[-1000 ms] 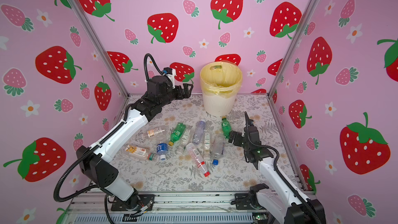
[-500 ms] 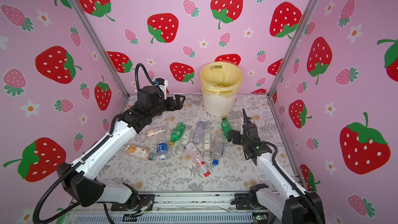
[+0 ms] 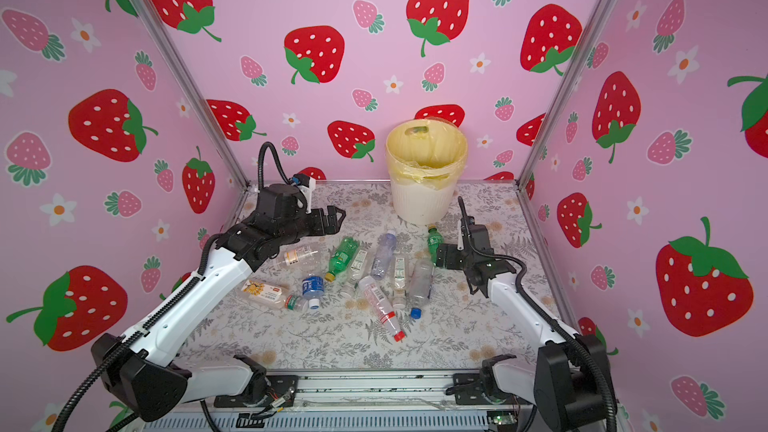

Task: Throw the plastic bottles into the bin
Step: 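Lower the right gripper onto the upright green Sprite bottle beside the bin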

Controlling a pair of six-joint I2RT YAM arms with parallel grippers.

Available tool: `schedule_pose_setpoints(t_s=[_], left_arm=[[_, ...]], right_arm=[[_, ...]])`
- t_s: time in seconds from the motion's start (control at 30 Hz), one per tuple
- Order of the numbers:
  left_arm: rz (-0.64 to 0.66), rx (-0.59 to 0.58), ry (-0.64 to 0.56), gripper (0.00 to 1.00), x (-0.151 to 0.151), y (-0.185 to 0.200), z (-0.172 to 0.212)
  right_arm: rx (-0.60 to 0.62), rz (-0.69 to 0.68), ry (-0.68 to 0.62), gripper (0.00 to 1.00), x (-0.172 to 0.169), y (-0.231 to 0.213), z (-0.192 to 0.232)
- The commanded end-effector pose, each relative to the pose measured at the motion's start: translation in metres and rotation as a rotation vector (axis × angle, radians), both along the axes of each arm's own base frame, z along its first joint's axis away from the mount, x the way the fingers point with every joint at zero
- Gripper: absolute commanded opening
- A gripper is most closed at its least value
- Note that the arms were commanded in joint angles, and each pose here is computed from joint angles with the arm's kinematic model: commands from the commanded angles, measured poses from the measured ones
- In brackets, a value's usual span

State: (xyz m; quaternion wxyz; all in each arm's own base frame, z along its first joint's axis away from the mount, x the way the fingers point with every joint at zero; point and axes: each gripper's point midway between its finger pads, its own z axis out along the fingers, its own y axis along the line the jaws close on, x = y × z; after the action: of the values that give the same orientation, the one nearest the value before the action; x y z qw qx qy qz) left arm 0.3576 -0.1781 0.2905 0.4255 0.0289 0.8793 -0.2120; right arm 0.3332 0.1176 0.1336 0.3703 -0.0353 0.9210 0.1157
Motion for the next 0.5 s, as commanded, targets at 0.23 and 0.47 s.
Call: schedule_pose_setpoints(t_s=[0.23, 0.47], left_arm=[[0.034, -0.032, 0.121, 0.99, -0.025, 0.026, -0.041], [0.088, 0.003, 0.103, 0.99, -0.031, 0.047, -0.036]], right_arm=[[-0.018, 0.065, 0.044, 1.0, 0.015, 0.014, -0.009], [-0.048, 0.071, 0.083, 0.98, 0.03, 0.017, -0.03]])
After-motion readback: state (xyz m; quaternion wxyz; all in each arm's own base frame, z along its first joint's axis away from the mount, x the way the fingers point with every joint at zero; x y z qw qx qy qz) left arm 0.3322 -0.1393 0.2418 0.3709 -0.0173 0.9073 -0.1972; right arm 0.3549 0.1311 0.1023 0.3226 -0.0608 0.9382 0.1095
